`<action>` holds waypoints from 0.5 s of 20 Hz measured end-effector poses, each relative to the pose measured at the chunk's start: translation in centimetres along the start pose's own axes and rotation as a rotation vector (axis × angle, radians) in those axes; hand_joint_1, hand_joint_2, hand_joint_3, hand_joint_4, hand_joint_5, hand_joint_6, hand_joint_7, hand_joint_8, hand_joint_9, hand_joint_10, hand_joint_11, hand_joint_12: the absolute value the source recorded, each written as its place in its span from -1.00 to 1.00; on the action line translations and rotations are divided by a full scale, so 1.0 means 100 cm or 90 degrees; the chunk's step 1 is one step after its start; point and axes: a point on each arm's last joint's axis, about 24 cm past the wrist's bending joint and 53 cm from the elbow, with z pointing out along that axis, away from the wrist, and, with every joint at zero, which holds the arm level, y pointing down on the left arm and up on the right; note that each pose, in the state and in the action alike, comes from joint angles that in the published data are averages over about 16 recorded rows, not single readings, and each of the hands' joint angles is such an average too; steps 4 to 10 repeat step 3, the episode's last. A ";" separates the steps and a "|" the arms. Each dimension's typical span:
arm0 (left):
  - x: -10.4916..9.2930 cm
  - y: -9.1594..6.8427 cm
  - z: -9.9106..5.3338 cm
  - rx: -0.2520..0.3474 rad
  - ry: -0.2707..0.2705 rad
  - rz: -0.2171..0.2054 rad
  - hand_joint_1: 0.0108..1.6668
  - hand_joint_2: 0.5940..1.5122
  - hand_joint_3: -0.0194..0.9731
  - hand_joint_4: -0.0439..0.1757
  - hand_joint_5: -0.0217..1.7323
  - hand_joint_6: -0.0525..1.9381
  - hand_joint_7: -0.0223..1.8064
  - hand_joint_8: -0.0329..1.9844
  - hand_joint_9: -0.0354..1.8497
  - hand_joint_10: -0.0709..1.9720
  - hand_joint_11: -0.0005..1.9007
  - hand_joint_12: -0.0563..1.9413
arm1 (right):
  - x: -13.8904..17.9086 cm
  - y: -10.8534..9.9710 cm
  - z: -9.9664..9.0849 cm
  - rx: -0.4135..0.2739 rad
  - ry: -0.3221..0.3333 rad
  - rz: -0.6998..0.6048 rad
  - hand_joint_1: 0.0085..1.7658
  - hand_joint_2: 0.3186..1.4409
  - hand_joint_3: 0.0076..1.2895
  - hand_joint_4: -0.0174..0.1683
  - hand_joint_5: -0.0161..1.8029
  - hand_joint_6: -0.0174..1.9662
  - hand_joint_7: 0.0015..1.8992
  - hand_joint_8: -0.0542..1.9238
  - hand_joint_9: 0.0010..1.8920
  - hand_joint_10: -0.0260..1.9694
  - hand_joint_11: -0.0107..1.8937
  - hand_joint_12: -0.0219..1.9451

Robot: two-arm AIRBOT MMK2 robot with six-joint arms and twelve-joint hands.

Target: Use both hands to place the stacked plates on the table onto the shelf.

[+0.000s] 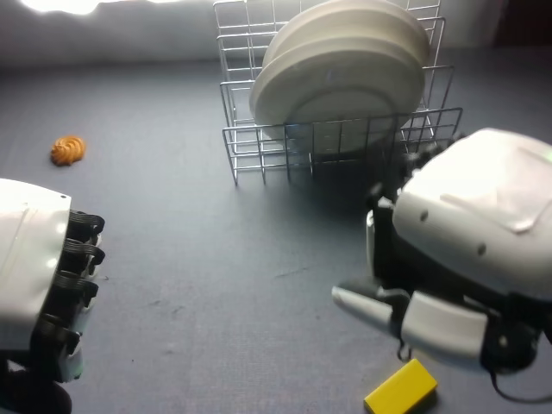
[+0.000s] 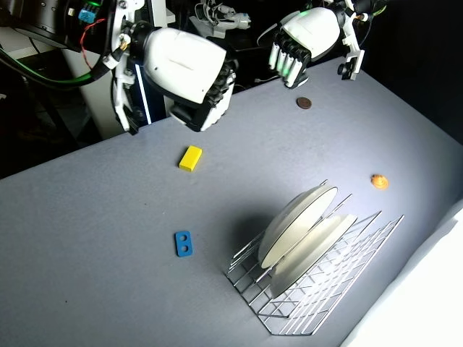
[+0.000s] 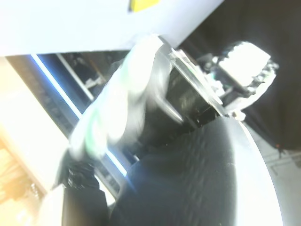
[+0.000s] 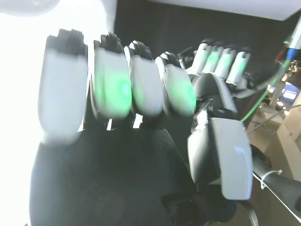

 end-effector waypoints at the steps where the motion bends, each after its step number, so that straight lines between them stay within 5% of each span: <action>1: 0.000 0.000 0.000 0.000 0.000 0.000 -0.65 0.44 -0.95 0.17 0.46 0.81 0.53 0.91 0.47 0.93 0.35 0.96 | 0.002 0.000 -0.002 0.002 0.003 0.001 -0.52 0.64 -0.99 -0.02 0.53 0.93 0.54 0.95 0.57 0.94 0.63 0.99; 3: 0.000 0.000 0.000 0.001 0.000 0.000 -0.57 0.47 -0.95 0.34 0.62 0.96 0.69 0.93 0.64 0.95 0.53 0.97 | 0.007 0.000 -0.006 0.006 0.010 0.003 -0.53 0.69 -0.99 0.14 0.65 0.95 0.64 0.98 0.69 0.94 0.79 0.99; 10: 0.000 0.000 0.000 0.001 0.000 0.000 -0.57 0.47 -0.95 0.34 0.62 0.96 0.69 0.93 0.64 0.95 0.53 0.97 | 0.007 0.000 -0.006 0.006 0.010 0.003 -0.53 0.69 -0.99 0.14 0.65 0.95 0.64 0.98 0.69 0.94 0.79 0.99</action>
